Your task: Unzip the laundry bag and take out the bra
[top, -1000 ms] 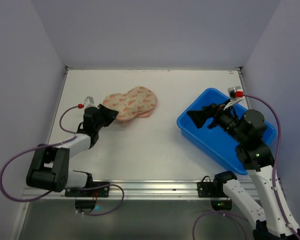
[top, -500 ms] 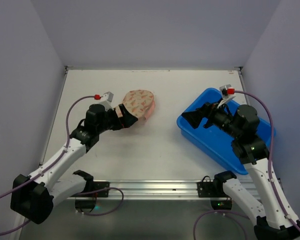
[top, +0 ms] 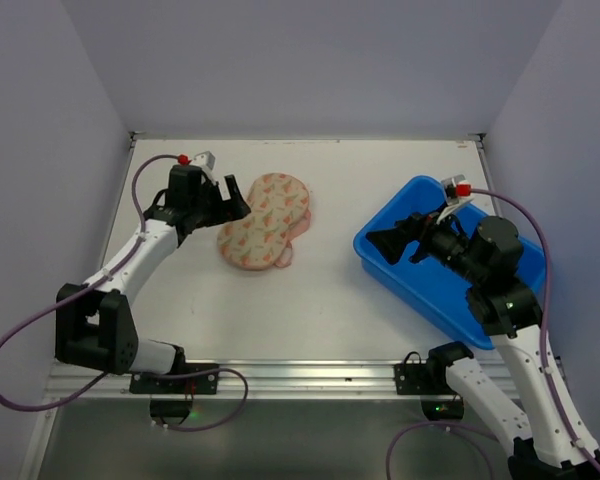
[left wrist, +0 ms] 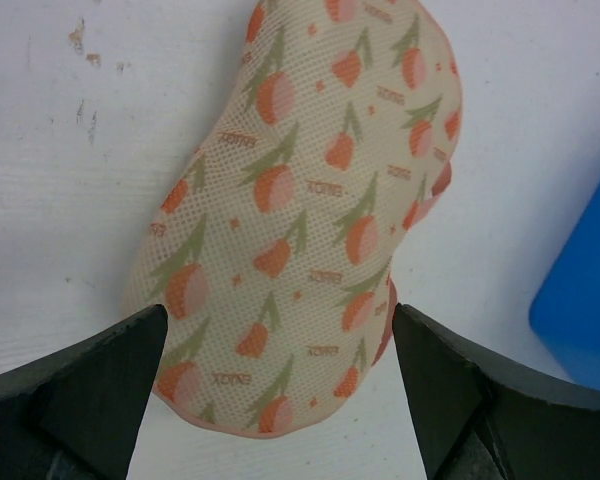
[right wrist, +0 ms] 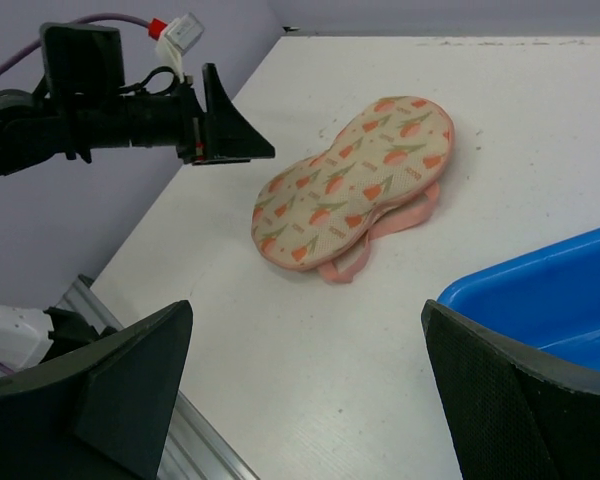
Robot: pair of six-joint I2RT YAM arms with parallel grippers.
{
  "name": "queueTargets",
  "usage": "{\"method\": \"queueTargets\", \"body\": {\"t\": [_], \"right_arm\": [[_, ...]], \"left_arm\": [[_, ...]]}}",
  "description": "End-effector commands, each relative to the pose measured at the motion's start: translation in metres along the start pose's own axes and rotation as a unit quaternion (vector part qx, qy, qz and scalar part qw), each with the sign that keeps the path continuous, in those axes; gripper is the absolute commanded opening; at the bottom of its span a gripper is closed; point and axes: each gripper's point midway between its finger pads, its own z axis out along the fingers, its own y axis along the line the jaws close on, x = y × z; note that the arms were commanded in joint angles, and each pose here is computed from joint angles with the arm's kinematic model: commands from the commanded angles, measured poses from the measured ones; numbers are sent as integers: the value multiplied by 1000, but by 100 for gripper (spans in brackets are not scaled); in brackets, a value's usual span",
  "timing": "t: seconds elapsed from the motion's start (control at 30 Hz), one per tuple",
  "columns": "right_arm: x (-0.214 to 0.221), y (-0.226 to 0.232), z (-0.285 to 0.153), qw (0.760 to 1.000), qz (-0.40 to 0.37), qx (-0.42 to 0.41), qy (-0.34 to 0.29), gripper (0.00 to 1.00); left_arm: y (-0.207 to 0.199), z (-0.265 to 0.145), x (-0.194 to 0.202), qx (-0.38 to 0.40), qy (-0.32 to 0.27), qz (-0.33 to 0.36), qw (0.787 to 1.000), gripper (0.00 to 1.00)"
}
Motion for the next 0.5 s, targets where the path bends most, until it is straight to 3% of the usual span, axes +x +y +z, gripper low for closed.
{"method": "queueTargets", "body": {"t": [0.0, 0.2, 0.3, 0.47], "right_arm": [[5, -1, 2, 1000, -7, -5, 3, 99], [16, 7, 9, 999, 11, -41, 29, 99], [21, 8, 10, 998, 14, -48, 36, 99], [25, 7, 13, 998, 18, -50, 41, 99]], "left_arm": [[18, 24, -1, -14, 10, 8, 1000, 97], [25, 62, 36, 18, 55, -7, 998, 94], [18, 58, 59, 43, 77, -16, 996, 91], [-58, 31, 106, 137, 92, 26, 986, 91]]}}
